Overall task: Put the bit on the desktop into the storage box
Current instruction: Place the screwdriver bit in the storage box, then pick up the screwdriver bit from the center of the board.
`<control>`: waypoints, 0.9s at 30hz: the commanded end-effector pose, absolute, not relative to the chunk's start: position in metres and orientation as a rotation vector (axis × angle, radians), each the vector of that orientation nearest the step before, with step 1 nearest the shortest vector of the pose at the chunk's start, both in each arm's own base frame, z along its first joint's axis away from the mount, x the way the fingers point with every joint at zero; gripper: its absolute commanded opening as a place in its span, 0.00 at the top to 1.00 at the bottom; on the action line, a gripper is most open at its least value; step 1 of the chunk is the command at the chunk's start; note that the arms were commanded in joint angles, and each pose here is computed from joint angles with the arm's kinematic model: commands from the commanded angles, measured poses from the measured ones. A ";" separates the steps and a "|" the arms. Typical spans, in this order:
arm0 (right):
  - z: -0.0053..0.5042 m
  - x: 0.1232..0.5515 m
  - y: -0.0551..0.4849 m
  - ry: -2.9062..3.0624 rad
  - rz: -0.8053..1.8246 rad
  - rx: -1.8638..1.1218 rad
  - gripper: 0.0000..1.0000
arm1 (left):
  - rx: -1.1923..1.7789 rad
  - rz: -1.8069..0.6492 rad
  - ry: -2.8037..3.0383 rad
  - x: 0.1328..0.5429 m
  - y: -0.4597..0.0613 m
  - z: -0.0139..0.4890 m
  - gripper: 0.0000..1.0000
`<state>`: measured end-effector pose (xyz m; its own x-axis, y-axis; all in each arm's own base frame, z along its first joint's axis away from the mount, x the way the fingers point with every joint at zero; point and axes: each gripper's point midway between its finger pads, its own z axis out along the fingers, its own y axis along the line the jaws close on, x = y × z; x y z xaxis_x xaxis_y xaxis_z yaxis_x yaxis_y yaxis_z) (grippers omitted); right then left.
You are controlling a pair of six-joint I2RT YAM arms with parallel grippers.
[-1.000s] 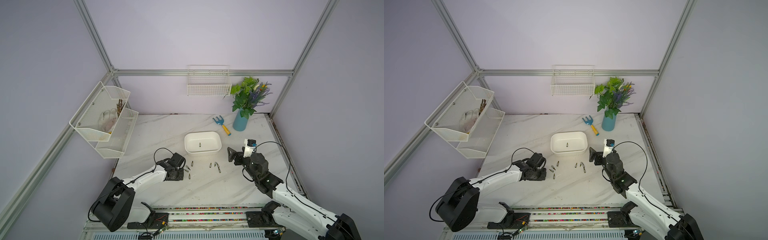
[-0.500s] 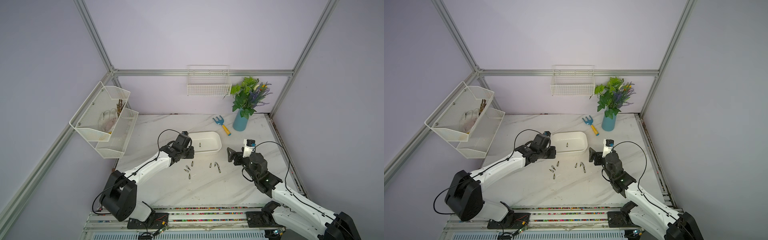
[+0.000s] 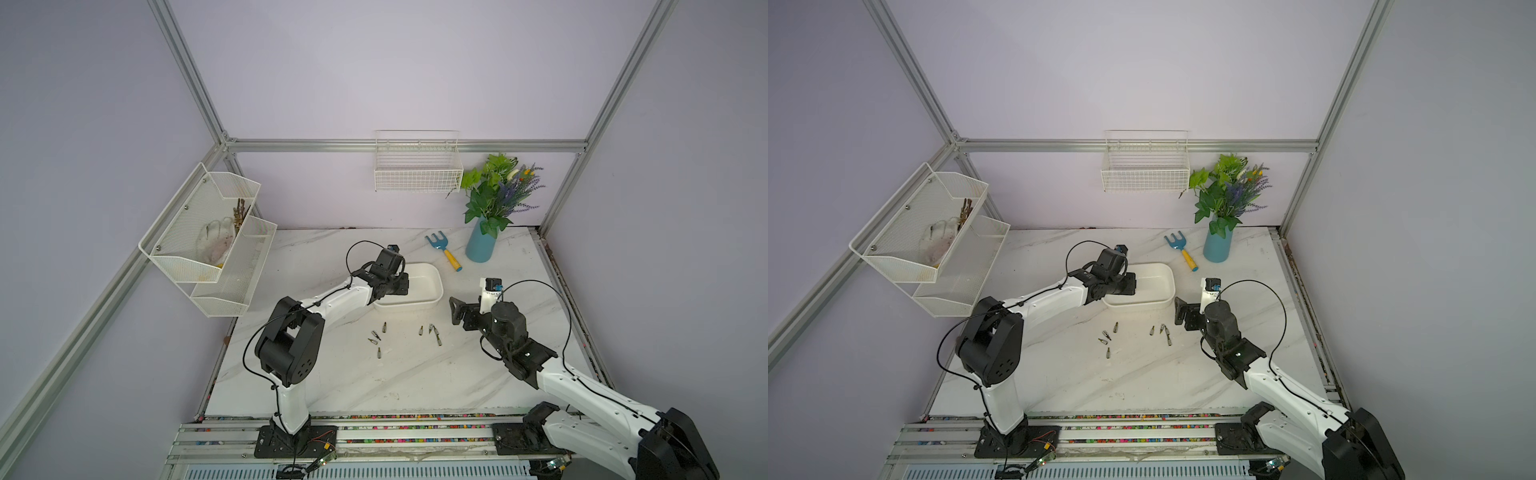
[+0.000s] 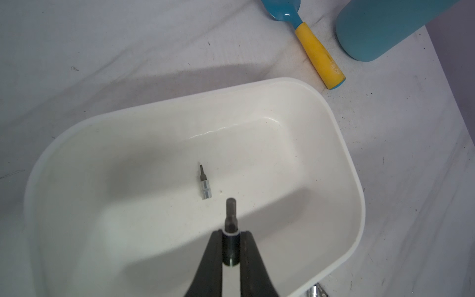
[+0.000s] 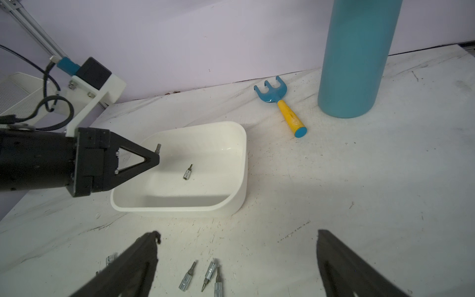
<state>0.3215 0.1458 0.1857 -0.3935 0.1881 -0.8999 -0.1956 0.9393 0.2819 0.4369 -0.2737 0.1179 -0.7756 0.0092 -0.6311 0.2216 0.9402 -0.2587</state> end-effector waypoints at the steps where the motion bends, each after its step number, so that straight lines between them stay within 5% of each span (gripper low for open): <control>1: 0.190 0.324 0.152 1.948 0.425 -0.021 0.00 | 0.195 -0.444 2.372 0.453 -0.283 0.131 0.84; 18: 0.148 0.317 0.175 2.236 0.453 -0.141 0.06 | 0.124 -0.460 2.286 0.411 -0.246 0.178 0.00; 27: 0.105 0.292 0.184 2.503 0.457 -0.200 0.22 | 0.003 -0.367 2.212 0.350 -0.180 0.186 0.00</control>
<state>0.3094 0.1818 0.1204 -0.7509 0.0030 -0.6604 -0.2385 0.9313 0.2754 0.3538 -0.1991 0.1742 -0.6737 -0.0814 -0.7346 0.1791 0.9463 -0.2691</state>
